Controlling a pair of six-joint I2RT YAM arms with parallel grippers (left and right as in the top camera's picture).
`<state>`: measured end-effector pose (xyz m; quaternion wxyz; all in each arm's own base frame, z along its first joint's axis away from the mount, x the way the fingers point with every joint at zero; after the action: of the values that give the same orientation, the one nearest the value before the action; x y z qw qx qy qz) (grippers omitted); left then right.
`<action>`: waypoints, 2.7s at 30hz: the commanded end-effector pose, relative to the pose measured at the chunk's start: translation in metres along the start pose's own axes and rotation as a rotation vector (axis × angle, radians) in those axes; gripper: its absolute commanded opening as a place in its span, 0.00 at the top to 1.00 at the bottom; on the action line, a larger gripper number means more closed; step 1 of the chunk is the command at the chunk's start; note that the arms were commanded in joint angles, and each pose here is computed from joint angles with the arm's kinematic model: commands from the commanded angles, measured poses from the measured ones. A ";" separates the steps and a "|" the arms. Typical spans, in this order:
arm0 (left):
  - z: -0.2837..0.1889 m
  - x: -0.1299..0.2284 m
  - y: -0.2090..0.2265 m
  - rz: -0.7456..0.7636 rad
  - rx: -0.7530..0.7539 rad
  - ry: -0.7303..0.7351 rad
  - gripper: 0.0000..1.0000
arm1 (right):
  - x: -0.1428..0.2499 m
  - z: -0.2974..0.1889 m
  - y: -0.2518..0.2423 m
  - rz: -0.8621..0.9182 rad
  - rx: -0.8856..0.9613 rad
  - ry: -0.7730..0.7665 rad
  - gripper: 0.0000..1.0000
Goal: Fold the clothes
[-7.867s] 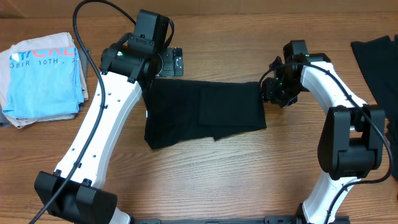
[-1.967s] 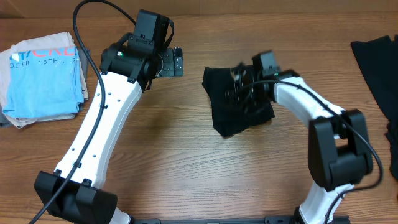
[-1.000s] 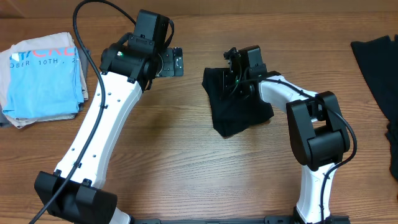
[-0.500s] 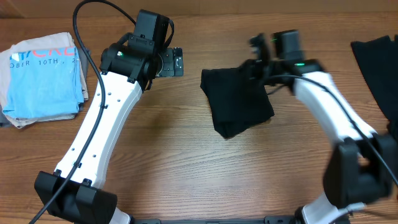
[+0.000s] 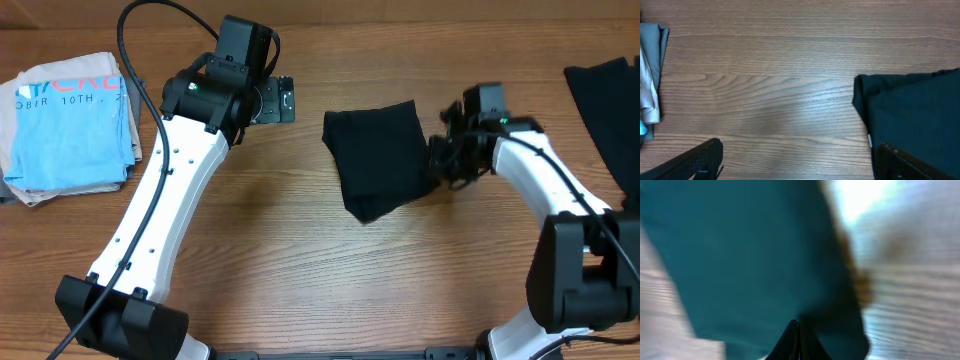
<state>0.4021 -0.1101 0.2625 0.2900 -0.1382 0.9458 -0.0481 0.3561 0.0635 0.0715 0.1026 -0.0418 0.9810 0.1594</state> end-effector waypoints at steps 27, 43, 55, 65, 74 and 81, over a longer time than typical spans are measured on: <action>0.004 -0.001 0.003 -0.001 -0.019 -0.004 0.00 | -0.093 -0.036 0.111 -0.185 -0.276 -0.283 0.96; 0.004 -0.001 0.003 -0.001 -0.019 -0.004 0.00 | -0.111 0.093 0.138 -0.313 -0.250 -0.321 0.96; 0.004 -0.001 0.003 -0.001 -0.019 -0.004 0.00 | -0.131 0.074 0.172 -0.417 -0.455 -0.443 0.86; 0.004 -0.001 0.003 -0.001 -0.019 -0.004 0.00 | -0.150 0.014 0.156 -0.323 -0.379 -0.392 0.87; 0.004 -0.001 0.003 -0.001 -0.019 -0.004 0.00 | -0.125 0.041 0.085 -0.182 0.054 -0.260 0.96; 0.004 -0.001 0.003 -0.001 -0.019 -0.004 0.00 | -0.130 0.049 0.083 -0.193 0.047 -0.313 0.96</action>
<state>0.4021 -0.1101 0.2625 0.2900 -0.1382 0.9458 -0.0481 0.4794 0.1680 0.0724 0.2495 -0.1104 0.9509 0.1461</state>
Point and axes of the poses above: each gripper's point midway between its finger pads, its own z axis out along the fingers, its own y axis along the line the jaws close on, x = y × z, the point moved 3 cm from there along -z, back along the fingers, and after that the axes turned 13 degrees about -z, right-handed, at the moved point
